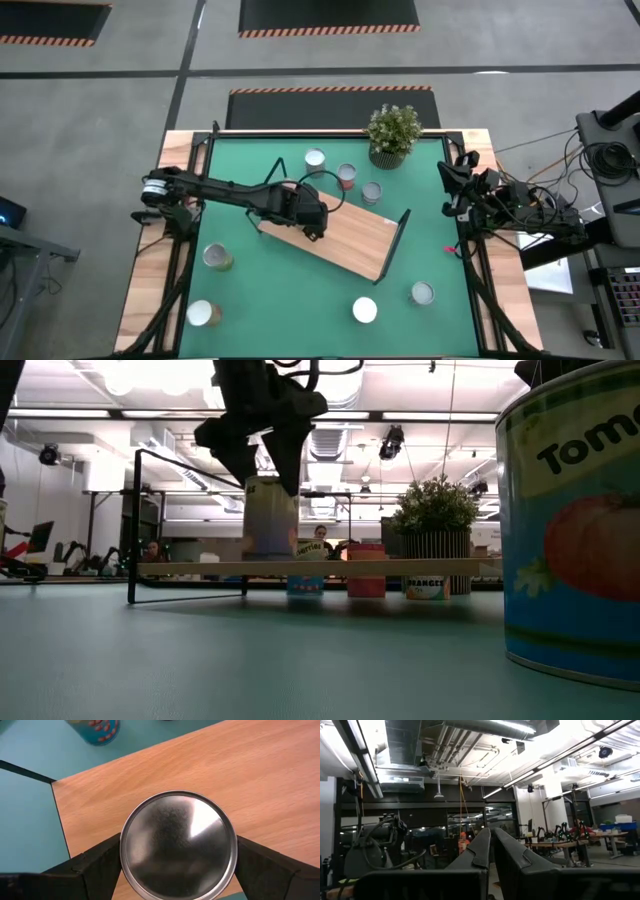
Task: Pick and place cans onto a shelf
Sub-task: Put the canned peaches on the shelf
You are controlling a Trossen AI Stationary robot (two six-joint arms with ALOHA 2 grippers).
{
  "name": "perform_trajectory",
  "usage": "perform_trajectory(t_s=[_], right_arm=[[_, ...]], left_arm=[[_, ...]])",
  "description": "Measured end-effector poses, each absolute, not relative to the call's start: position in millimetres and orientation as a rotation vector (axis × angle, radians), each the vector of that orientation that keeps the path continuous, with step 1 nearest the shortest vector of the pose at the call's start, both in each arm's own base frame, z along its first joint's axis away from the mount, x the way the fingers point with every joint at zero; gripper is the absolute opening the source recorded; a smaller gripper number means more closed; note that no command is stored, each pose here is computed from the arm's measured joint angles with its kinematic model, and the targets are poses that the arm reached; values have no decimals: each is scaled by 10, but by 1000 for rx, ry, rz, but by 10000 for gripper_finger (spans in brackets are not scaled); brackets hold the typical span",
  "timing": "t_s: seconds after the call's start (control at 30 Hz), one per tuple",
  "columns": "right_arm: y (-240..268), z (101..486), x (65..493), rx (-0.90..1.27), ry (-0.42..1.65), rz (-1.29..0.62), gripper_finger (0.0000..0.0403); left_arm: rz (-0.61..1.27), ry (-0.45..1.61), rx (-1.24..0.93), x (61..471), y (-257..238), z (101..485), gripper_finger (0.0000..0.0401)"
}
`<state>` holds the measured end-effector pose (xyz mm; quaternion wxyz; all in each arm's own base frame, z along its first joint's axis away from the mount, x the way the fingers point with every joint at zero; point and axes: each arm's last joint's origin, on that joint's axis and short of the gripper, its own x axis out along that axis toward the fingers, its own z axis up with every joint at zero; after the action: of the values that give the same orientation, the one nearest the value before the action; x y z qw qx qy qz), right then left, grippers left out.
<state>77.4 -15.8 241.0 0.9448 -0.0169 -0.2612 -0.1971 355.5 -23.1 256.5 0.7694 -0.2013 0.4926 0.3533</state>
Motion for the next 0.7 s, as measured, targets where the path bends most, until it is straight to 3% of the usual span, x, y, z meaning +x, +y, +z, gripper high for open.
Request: perform_trajectory(t_s=[0.5,0.7], right_arm=[[-158,2410,774,-41,-531,-403,13],[-158,2410,774,-41,-531,-403,13]], left_arm=[[748,1093,-408,3544,-231,2561,342],[712,1089,-376,3557,-250,2814,343]])
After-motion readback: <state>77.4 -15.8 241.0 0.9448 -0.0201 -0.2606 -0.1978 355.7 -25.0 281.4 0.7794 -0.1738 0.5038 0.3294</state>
